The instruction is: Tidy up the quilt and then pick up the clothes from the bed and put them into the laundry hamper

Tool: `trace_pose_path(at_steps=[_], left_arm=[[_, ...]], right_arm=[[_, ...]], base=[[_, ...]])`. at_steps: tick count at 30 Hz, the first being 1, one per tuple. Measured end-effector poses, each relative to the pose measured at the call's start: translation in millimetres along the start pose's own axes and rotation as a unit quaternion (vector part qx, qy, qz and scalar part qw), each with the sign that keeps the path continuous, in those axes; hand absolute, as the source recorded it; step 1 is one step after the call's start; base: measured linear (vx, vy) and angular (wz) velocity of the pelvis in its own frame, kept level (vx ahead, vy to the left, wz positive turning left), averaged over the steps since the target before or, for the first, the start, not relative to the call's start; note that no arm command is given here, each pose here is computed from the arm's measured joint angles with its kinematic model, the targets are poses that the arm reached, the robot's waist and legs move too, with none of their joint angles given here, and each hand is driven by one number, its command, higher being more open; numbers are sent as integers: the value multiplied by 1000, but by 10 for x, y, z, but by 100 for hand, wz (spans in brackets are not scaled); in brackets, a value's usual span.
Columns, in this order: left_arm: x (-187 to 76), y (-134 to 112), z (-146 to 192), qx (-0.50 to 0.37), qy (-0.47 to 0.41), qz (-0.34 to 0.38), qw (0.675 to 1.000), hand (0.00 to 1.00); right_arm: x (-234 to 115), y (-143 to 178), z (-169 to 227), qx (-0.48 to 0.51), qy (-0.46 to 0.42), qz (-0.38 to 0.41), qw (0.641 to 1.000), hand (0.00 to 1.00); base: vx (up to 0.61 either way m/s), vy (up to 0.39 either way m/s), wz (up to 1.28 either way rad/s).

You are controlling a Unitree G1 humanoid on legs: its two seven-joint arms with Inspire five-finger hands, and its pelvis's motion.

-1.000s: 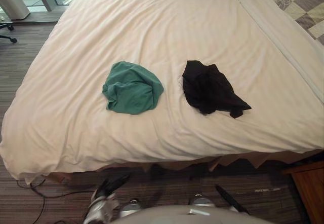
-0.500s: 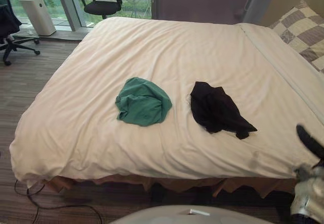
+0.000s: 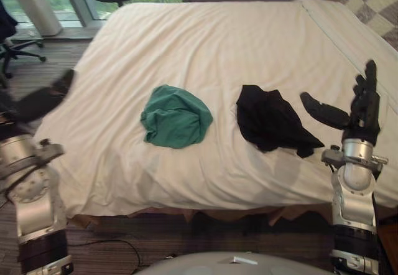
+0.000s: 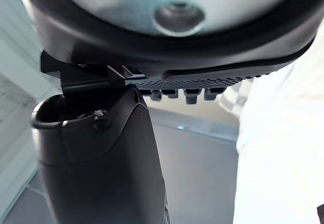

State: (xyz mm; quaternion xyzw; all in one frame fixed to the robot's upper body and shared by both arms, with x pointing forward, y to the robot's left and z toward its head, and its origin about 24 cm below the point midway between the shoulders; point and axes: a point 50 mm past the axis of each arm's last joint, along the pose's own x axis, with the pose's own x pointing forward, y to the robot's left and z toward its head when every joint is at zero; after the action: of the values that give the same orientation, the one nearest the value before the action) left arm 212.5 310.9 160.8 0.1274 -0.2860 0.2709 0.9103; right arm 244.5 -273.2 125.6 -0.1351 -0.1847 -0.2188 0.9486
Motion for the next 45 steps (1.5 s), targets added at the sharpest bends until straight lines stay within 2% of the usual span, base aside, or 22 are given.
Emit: trace_pose_path(at_steps=[2,7,15,22,30,31,37,40,45], left_arm=[[-39,-171,-63,31,20,-49,998,100],[-4,-376,-137,108,27,-91,990,100],[112,-518,-293,126,59,-77,987,100],[-111,-746,-665,121,162,-117,972,100],[-642,-848,-986,110,276,-136,945,100],[-664,-840,-994,110,280,-135,944,0],[-1054,-837,-1119,98,342,-127,926,0],[-1078,-806,-1128,100,345,-127,925,0],[-1075,-819,-1128,97,338,-143,925,0]], right_arm=[[34,42,90,-3,-20,22,1000,100],[68,29,131,-36,-33,39,998,100],[93,90,177,-44,-45,72,995,100],[72,95,151,-34,-36,65,997,100],[-143,180,27,0,0,59,998,100],[-180,196,23,7,3,56,998,100],[-274,165,-62,4,32,50,998,100],[-258,150,-55,11,30,36,999,100],[-296,286,-59,17,33,67,997,100]], base=[[48,25,-40],[45,27,-33],[43,-46,-29],[74,-81,-33],[76,26,6],[67,-109,26],[93,-70,6],[-4,41,-4],[-4,40,13]])
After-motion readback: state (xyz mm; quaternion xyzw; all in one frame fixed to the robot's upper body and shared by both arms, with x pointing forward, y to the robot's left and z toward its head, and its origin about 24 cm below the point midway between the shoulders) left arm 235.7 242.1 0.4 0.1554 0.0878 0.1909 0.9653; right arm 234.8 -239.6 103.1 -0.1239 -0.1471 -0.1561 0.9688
